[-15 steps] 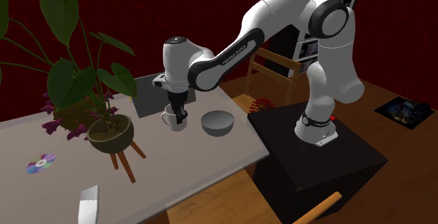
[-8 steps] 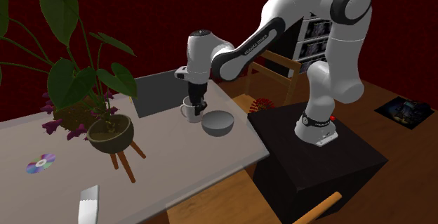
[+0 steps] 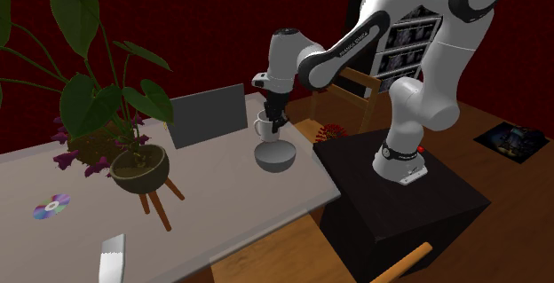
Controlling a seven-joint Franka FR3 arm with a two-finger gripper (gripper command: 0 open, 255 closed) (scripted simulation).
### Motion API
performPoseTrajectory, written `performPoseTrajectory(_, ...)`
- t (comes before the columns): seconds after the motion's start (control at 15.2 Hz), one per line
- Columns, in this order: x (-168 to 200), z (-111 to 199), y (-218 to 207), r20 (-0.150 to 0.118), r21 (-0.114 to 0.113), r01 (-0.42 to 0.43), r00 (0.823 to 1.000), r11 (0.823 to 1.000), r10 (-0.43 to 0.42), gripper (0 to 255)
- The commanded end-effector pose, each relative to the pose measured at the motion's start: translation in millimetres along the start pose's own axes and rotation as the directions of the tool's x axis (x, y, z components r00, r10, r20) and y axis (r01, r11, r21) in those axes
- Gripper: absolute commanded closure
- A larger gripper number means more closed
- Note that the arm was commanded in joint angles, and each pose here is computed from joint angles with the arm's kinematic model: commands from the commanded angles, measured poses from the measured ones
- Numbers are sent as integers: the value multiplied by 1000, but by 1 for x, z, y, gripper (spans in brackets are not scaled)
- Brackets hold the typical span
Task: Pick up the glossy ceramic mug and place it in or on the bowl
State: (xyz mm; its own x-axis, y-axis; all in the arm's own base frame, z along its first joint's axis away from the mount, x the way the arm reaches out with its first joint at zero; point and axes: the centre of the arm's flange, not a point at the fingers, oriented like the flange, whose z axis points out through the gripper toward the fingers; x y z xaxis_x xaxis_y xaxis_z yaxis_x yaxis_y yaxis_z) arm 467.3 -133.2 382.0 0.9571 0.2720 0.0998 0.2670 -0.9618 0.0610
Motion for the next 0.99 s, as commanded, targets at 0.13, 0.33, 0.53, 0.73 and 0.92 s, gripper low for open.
performPoseTrajectory(0.13, -13, 13, -1, 0, 1, 1, 1000, 1000, -1, 255)
performPoseTrajectory(0.33, -14, 29, -2, 0, 1, 1, 1000, 1000, -1, 255)
performPoseTrajectory(0.53, -16, 44, -3, 0, 1, 1, 1000, 1000, -1, 255)
performPoseTrajectory(0.73, -18, 60, -4, 0, 1, 1, 1000, 1000, -1, 255)
performPoseTrajectory(0.92, -19, 76, -5, 0, 1, 1, 1000, 1000, -1, 255)
